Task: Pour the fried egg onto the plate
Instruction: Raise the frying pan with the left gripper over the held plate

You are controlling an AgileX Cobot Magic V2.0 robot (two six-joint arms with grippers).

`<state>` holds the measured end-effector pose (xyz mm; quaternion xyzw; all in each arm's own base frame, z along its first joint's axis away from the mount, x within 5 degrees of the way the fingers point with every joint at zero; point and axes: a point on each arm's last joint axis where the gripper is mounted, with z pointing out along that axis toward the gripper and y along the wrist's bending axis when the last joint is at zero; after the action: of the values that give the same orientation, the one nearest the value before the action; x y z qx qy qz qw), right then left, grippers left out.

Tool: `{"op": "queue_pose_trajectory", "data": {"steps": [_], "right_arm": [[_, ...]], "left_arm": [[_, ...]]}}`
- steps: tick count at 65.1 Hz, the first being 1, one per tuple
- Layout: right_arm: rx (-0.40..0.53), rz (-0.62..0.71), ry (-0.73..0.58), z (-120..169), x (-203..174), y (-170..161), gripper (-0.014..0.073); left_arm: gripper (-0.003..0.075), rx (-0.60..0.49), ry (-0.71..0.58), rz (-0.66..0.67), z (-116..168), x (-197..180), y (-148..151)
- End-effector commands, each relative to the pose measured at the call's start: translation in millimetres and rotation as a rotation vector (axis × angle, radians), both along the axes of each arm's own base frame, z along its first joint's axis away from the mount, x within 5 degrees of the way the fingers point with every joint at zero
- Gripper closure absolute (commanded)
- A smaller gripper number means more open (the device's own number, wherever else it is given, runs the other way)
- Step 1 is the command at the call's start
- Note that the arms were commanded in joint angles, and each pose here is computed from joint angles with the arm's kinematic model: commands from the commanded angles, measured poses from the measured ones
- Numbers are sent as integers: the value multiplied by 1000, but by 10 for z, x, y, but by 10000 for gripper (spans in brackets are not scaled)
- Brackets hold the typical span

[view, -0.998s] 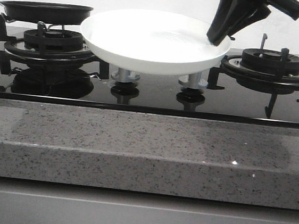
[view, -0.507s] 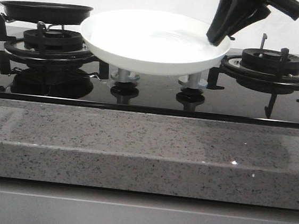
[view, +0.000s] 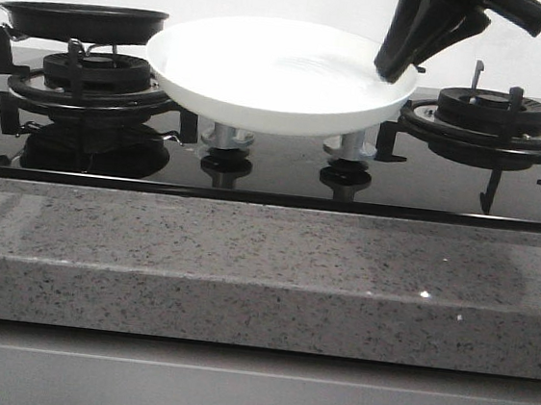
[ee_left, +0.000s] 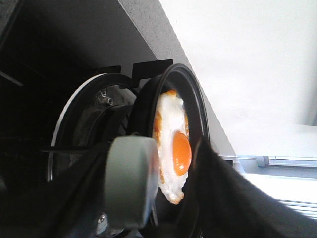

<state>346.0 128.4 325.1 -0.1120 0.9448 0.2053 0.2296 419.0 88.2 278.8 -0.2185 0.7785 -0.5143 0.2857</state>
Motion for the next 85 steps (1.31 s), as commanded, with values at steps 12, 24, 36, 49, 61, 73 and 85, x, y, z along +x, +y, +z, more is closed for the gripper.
{"op": "queue_pose_trajectory", "data": {"steps": [12,24,36,49,61,73,85], "right_arm": [[48,-9,-112,300,-68,-11,662],[48,-9,-112,300,-68,-11,662],[48,-9,-112,300,-68,-11,662],[48,-9,-112,300,-68,-11,662],[48,-9,-112,300,-68,-11,662],[48,-9,-112,300,-68,-11,662],[48,-9,-112,300,-68,-11,662]], "left_arm": [[563,-84,-99,-2,335,-22,-50],[673,-112,-110,-1,358,-22,-47],[739,-185,-148,-21,430,-33,-68],[739,-245,-221,-66,562,-80,-113],[739,-174,-306,-74,839,-208,-212],[739,-34,-373,-78,1145,-389,-401],[739,114,-452,-93,1489,-652,-674]]}}
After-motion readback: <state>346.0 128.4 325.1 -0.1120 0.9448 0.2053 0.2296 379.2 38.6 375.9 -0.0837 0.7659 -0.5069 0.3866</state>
